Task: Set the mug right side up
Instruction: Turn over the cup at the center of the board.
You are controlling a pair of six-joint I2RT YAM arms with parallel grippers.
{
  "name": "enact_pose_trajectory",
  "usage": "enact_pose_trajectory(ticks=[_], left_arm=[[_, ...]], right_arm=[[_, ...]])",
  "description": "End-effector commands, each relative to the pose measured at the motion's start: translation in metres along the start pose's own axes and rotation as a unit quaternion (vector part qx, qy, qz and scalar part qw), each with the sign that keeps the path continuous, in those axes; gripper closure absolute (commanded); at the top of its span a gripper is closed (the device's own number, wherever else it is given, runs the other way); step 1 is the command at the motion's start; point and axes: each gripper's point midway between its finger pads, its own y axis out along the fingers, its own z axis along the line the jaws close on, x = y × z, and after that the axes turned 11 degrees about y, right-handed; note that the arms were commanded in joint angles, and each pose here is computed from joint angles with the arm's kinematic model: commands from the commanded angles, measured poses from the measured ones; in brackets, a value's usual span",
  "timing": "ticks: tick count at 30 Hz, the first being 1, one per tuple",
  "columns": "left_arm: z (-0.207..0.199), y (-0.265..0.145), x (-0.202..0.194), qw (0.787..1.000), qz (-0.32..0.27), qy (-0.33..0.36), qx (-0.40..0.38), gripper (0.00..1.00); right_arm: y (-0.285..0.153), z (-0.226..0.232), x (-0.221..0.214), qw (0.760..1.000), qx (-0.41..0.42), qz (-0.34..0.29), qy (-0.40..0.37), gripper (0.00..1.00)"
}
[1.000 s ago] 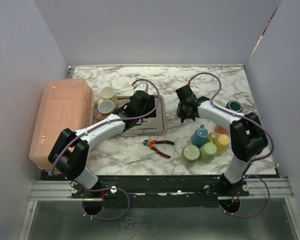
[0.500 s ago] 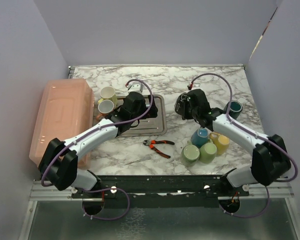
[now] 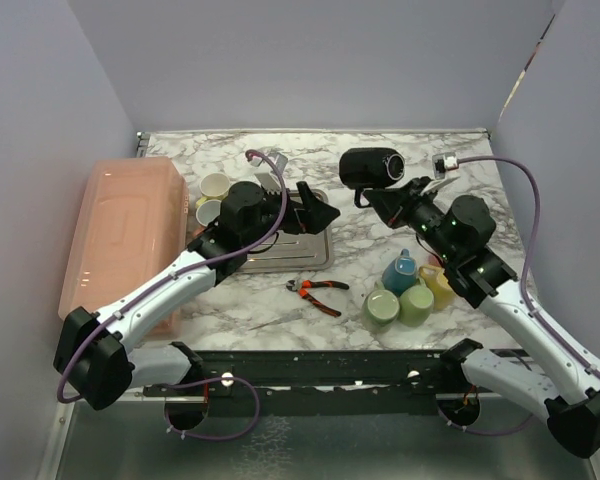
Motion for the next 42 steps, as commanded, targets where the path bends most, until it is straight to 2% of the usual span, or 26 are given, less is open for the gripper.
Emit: enact_pose_trajectory(ticks=[1,8,10,14,22,29,35,42], left_arm=[[-0.065,-0.013,0.018,0.988,-0.024,-0.027,-0.150,0.01],[-0.114,-0.035,0.037,0.964,-0.071,-0.055,-0.250,0.05],[-0.121,-0.039,0.042,0.959,-0.083,-0.072,-0.262,0.10],[-0.140,-0.040,0.056,0.943,-0.096,-0.144,-0.284,0.31],[-0.174,-0.051,0.069,0.917,-0.117,-0.177,-0.339,0.41],[-0.180,-0.060,0.076,0.896,-0.147,-0.197,-0.370,0.50],[-0.179,-0.066,0.082,0.889,-0.176,-0.190,-0.377,0.58],[-0.182,-0.069,0.090,0.885,-0.188,-0.187,-0.383,0.60]], right_arm=[[-0.028,0.075,0.042,0.984,0.161,-0.065,0.036,0.99],[-0.056,0.108,0.053,0.964,0.243,-0.074,0.081,0.99],[-0.063,0.115,0.054,0.958,0.262,-0.075,0.092,0.99],[-0.075,0.125,0.057,0.948,0.288,-0.074,0.111,0.99],[-0.089,0.133,0.058,0.934,0.321,-0.078,0.139,0.99],[-0.094,0.133,0.056,0.927,0.333,-0.080,0.154,0.99],[-0.096,0.132,0.052,0.925,0.337,-0.077,0.160,0.99],[-0.103,0.135,0.051,0.921,0.350,-0.075,0.155,0.99]])
